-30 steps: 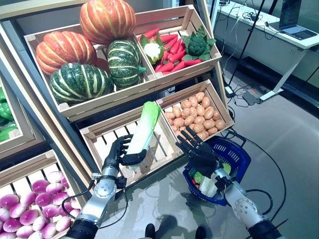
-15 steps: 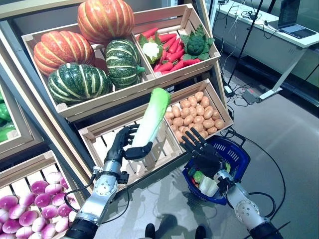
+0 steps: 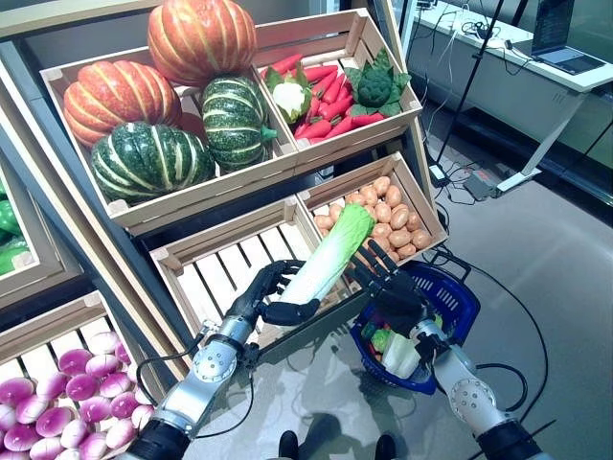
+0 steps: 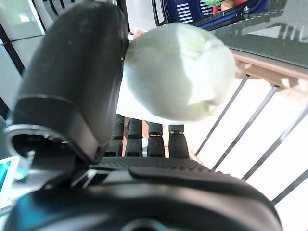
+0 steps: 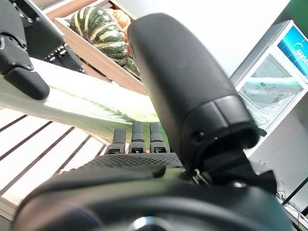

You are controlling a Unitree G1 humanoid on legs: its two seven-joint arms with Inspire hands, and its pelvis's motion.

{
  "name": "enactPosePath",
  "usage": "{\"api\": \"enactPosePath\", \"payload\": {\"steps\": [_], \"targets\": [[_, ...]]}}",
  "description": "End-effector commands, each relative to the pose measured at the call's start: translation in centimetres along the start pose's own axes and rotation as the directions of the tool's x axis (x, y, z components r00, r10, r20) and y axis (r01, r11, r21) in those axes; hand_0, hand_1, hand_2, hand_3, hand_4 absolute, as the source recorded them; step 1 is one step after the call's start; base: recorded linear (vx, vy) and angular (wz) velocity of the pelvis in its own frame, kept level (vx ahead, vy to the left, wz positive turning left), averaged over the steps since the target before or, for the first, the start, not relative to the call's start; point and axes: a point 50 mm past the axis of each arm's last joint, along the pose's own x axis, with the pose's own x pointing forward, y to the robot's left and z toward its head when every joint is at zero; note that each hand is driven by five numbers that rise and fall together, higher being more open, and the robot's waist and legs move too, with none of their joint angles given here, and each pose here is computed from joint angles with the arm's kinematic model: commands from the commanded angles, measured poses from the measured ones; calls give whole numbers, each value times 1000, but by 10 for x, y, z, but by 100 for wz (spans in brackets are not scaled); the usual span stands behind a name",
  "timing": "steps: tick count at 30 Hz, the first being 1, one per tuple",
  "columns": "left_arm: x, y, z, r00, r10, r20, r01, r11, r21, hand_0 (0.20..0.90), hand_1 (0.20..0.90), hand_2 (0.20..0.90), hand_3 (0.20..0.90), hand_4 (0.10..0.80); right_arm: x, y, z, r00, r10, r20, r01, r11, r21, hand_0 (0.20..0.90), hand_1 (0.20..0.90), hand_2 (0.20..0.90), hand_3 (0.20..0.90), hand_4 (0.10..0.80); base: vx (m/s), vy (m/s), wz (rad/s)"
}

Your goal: Put vegetables into the basket

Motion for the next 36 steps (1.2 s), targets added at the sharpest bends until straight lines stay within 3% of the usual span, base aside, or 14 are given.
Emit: {"api": "enactPosePath", "payload": {"steps": [1,11,18,29,36], "targets": [[24,5,53,956,-95,278,66,991,114,300,300,300,300,400,33,46,33,964,204,172,-205,979,-13,900,900,900,900,800,-25,21,-6],[24,-3,52,946,-152,285,74,961,266,300,300,300,300,400,35,48,32,962,211,173,-214,977,2,900,900,900,900,800,-5,4,-1],[25,4,52,950,-69,304,-10,968,251,300,300,300,300,400,36,47,30,968,187,166,-191,982,8,900,900,900,900,800,0,0,0],[23,3,59,936,-38,350,-67,957,281,300,300,300,300,400,32,25,31,949,-210,237,190,976,103,900,900,900,900,800,-1,4,-2],[24,0,63,927,-51,371,-64,954,293,300,300,300,300,400,37,31,32,938,-253,237,228,965,131,900,900,900,900,800,2,6,-6]]}}
